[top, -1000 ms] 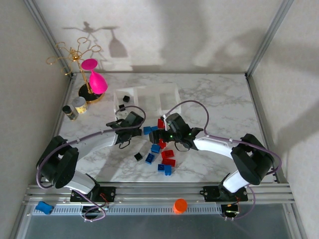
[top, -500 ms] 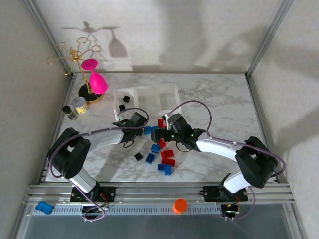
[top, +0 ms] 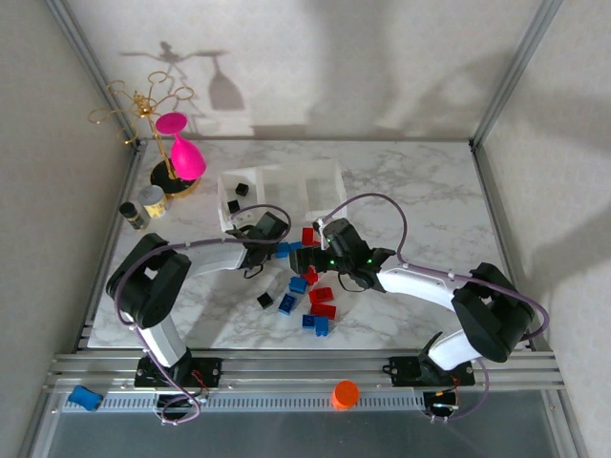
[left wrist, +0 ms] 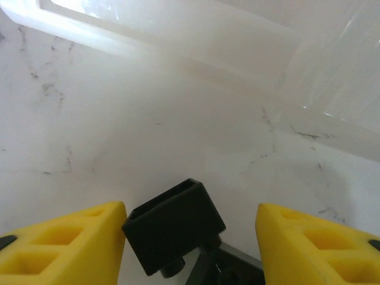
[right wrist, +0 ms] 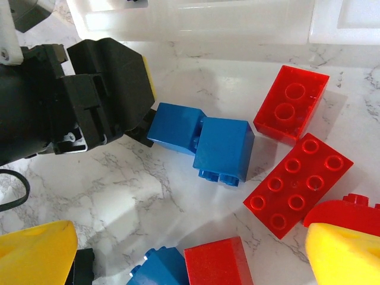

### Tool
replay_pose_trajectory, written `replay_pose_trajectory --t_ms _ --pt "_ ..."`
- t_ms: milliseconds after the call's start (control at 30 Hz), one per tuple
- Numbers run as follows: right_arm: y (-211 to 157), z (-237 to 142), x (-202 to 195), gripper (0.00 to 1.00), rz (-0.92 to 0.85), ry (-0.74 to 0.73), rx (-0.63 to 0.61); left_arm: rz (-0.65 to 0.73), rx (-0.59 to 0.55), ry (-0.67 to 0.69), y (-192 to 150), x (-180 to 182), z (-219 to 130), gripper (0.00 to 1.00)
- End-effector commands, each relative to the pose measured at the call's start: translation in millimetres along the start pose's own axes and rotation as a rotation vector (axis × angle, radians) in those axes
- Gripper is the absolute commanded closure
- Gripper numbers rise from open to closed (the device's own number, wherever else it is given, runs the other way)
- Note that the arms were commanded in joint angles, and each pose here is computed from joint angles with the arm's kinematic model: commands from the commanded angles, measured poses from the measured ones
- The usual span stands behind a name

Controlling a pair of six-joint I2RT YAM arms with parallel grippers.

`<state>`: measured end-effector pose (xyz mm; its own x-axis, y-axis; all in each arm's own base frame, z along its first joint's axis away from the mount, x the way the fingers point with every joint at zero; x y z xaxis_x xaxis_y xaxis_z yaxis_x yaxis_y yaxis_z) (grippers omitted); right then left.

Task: Sort the legos into containers by color
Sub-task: Pick up the lego from the center of the table.

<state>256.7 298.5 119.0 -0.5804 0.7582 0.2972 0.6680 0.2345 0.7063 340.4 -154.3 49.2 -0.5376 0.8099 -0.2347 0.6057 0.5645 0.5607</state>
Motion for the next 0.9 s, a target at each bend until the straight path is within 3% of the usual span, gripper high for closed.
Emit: replay_pose_trajectory --t_ms 0,533,867 --pt "-0.4 0.1 -2.2 0.01 -0.015 -0.021 -0.012 -0.029 -0.044 0.015 9.6 -2.0 3.3 0.44" --pt "14.5 -8.7 5.6 0.01 -0.027 0.004 -0.054 -0.027 -0.063 0.005 16.6 10.5 -16.2 0.6" --pt "34.4 -19.0 11.9 0.01 -0.039 0.019 -0.094 -0.012 -0.12 -0.068 53.0 -3.6 -60.3 0.62"
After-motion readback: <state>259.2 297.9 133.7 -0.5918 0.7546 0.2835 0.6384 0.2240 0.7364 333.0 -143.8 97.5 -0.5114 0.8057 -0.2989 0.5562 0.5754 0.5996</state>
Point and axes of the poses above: each hand's point on the last joint's axis, 136 mm out from that joint toward the fingers, its own z axis out along the fingers, its own x axis along the line the jaws close on, y = z × x, the point moved 2 cm from there along -z, back along the fingers, and after that the axes turned 8 degrees about -z, right-handed, at the moved point
